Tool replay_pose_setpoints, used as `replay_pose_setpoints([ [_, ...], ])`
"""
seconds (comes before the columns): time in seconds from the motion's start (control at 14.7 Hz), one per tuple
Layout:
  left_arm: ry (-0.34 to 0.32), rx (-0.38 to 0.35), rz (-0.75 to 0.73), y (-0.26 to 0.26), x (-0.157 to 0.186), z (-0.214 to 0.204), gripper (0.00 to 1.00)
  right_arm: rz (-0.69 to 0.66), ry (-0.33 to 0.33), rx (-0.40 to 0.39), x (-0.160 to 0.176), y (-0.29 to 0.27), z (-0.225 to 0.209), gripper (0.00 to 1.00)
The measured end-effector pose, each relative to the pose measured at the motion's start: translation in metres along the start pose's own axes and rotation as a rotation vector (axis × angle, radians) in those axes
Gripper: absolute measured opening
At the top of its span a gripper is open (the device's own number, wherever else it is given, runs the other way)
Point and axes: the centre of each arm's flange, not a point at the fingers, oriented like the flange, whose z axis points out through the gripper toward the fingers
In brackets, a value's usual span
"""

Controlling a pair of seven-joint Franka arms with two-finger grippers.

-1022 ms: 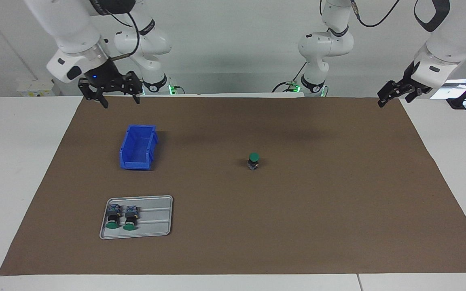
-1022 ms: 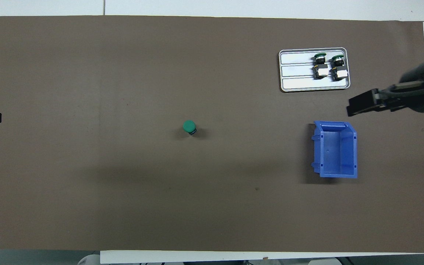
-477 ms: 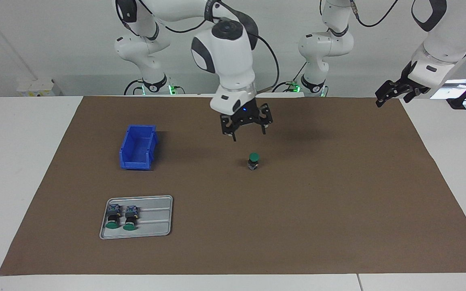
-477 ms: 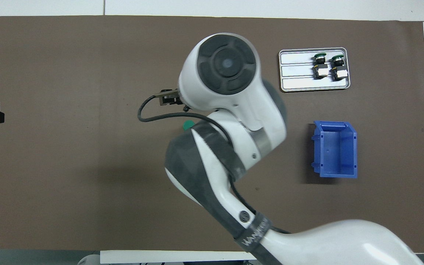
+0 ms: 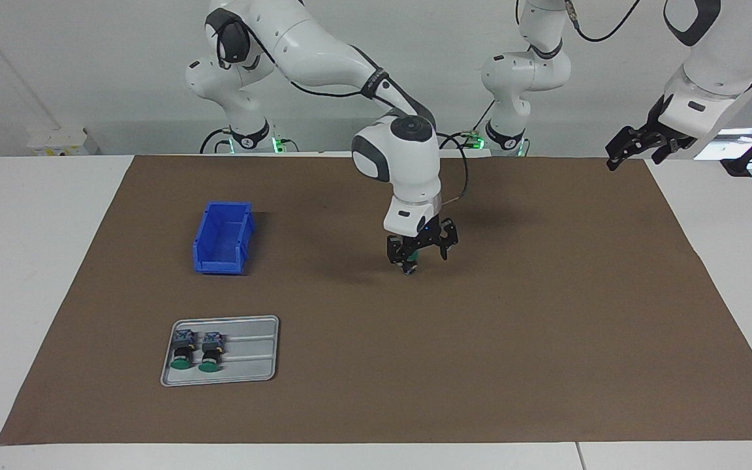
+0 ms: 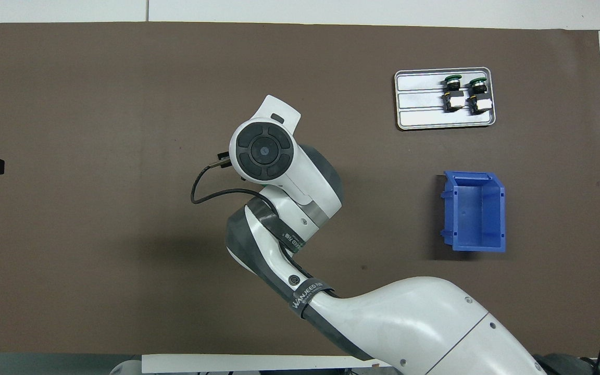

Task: Place and press button with both arms
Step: 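Carry the button with the right gripper toward the blue bin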

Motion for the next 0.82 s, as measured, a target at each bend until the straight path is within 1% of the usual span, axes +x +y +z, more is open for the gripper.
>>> replay_pose_setpoints([
  [0.14,0.003,0.000,0.005,0.000,-0.001,-0.001,1.00,-0.070,-0.002,-0.005,-0.011,-0.001,0.014,1.00],
  [0.27,0.004,0.000,0.007,0.000,-0.002,-0.002,1.00,-0.105,-0.013,-0.009,-0.019,0.001,0.024,1.00],
  [0.48,0.004,0.000,0.008,0.000,-0.002,-0.002,1.00,-0.135,-0.031,-0.015,-0.032,0.000,0.029,1.00],
  [0.68,0.004,0.000,0.008,0.000,-0.002,-0.002,1.00,-0.155,-0.017,-0.006,-0.042,0.001,0.036,0.99],
  [0.82,0.004,0.000,0.009,0.000,-0.002,-0.002,1.00,-0.162,-0.023,-0.007,-0.050,0.003,0.042,0.98],
])
